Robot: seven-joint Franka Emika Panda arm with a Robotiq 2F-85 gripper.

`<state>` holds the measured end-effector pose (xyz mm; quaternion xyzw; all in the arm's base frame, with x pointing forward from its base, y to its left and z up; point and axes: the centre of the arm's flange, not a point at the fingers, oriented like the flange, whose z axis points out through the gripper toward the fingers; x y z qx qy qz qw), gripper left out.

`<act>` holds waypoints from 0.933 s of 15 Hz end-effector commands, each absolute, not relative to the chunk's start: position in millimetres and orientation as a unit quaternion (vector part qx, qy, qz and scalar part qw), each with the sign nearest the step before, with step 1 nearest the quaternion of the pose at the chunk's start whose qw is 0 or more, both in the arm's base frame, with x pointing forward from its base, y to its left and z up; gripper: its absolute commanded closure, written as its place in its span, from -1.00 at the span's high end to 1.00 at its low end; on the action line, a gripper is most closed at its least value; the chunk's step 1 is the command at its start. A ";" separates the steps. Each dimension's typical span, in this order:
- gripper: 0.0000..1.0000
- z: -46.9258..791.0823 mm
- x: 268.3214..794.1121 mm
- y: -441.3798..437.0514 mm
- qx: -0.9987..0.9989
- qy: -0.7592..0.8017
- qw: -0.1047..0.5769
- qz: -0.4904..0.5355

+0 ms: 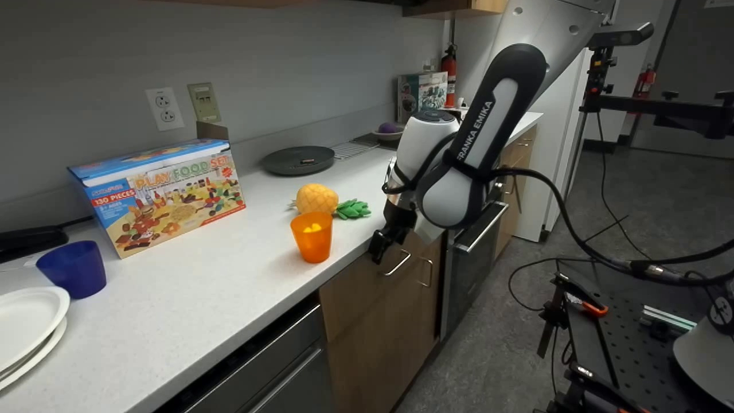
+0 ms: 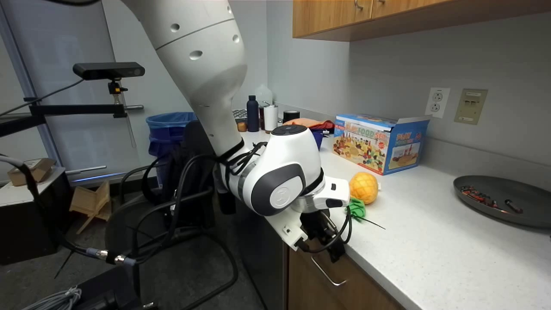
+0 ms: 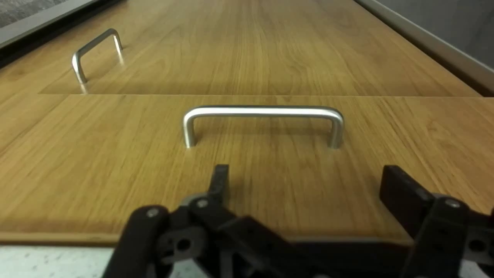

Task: Take the pineapple plush toy out of the drawer then close the drawer

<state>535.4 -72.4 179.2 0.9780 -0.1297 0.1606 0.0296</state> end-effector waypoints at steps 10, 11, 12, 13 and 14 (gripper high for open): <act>1.00 204.7 529.2 -75.7 0.978 -0.127 0.044 0.161; 1.00 212.2 526.7 -76.2 0.979 -0.126 0.046 0.150; 1.00 220.0 523.8 -76.8 0.981 -0.124 0.046 0.139; 1.00 227.4 520.8 -77.3 0.983 -0.123 0.045 0.130; 1.00 237.0 516.2 -77.7 0.984 -0.121 0.044 0.121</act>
